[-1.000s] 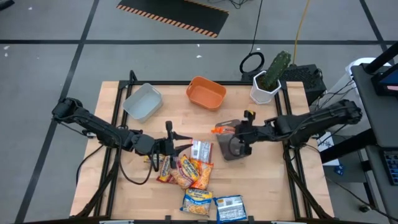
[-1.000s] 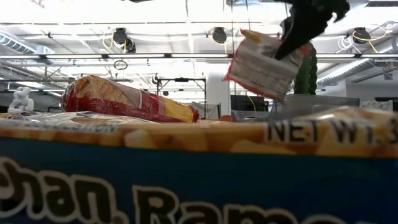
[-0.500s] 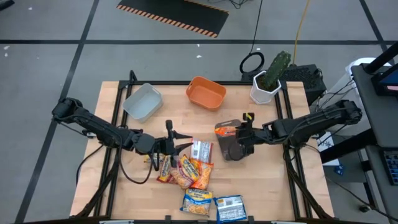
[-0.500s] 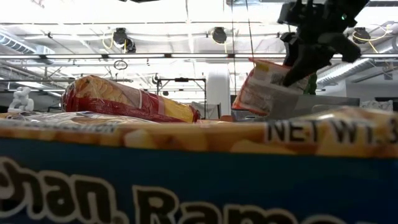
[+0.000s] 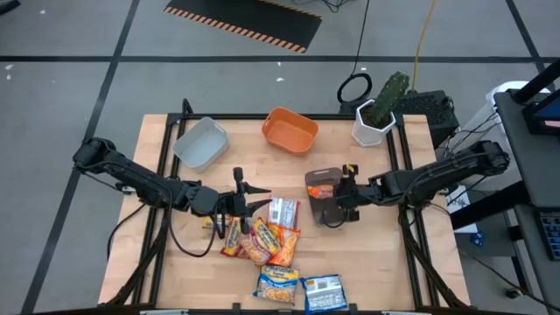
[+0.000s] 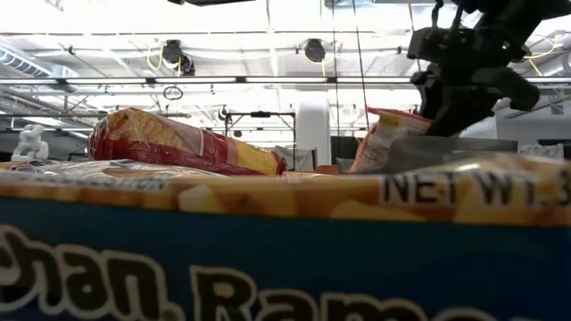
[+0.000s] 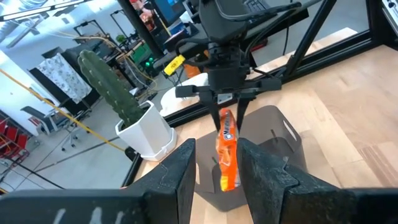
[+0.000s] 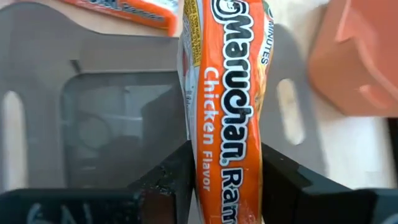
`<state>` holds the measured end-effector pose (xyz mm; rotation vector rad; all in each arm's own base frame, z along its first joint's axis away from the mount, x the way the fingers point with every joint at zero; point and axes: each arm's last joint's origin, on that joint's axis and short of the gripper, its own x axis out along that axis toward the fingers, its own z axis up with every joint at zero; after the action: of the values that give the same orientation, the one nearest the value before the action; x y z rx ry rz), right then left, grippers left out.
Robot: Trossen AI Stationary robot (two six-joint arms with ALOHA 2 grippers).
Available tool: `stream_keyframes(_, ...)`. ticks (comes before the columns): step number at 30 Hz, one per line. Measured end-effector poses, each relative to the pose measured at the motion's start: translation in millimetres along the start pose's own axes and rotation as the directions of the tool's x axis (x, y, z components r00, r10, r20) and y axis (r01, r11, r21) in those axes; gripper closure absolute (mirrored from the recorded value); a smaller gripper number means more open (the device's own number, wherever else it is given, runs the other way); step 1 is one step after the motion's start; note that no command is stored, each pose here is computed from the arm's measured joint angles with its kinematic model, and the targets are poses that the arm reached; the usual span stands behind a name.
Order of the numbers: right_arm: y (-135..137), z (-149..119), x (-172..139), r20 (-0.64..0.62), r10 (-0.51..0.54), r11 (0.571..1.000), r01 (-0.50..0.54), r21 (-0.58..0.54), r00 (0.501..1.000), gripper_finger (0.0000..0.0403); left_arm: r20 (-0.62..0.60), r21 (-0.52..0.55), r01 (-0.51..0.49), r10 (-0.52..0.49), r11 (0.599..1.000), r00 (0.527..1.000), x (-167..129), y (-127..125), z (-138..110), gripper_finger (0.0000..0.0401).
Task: Sort Maruchan noodles
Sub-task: Put the right orange noodle pack into the black bin
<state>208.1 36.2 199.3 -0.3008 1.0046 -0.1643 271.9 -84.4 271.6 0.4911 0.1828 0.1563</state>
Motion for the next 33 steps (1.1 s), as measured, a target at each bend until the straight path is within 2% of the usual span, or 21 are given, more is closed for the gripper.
stream_keyframes(5, 0, -1, 0, -0.006, 0.01, 0.998, -0.01, 0.063, 1.0, 0.027, 0.0, 0.0, 0.0, 0.0, 1.0, 1.0, 0, 0, 0, 0.0278)
stream_keyframes(11, 3, 5, 0, 0.044, 0.107, 0.982, -0.113, 0.153, 0.993, 0.027, 0.0, -0.001, 0.0, 0.0, 1.0, 1.0, 0, 0, 0, 0.0278)
stream_keyframes(17, 4, 7, 0, 0.068, 0.134, 0.976, -0.143, 0.166, 0.989, 0.0269, 0.0, -0.001, 0.0, 0.0, 1.0, 1.0, 0, 0, 0, 0.0278)
stream_keyframes(19, 3, 7, 0, 0.065, 0.098, 0.984, -0.106, 0.141, 0.993, 0.0262, 0.0, -0.002, 0.0, 0.0, 1.0, 1.0, 0, 0, 0, 0.0278)
stream_keyframes(22, -1, 8, 0, 0.076, -0.025, 0.999, 0.022, 0.04, 0.997, 0.0248, 0.0, -0.001, 0.0, 0.0, 1.0, 1.0, 0, 0, 0, 0.0278)
stream_keyframes(25, -3, 10, -1, 0.093, -0.106, 0.992, 0.112, -0.06, 0.99, 0.0237, 0.0, -0.001, 0.0, 0.0, 1.0, 1.0, 0, 0, 0, 0.0278)
stream_keyframes(29, -1, 10, 2, 0.084, -0.103, 0.983, 0.114, -0.141, 0.991, 0.0227, 0.0, -0.001, 0.0, 0.0, 1.0, 1.0, 0, 0, 0, 0.0278)
stream_keyframes(33, 1, 9, 6, 0.067, -0.092, 0.987, 0.099, -0.124, 0.994, 0.0211, -0.002, -0.003, -0.004, 0.004, 1.0, 1.0, 1, 1, 0, 0.0278)
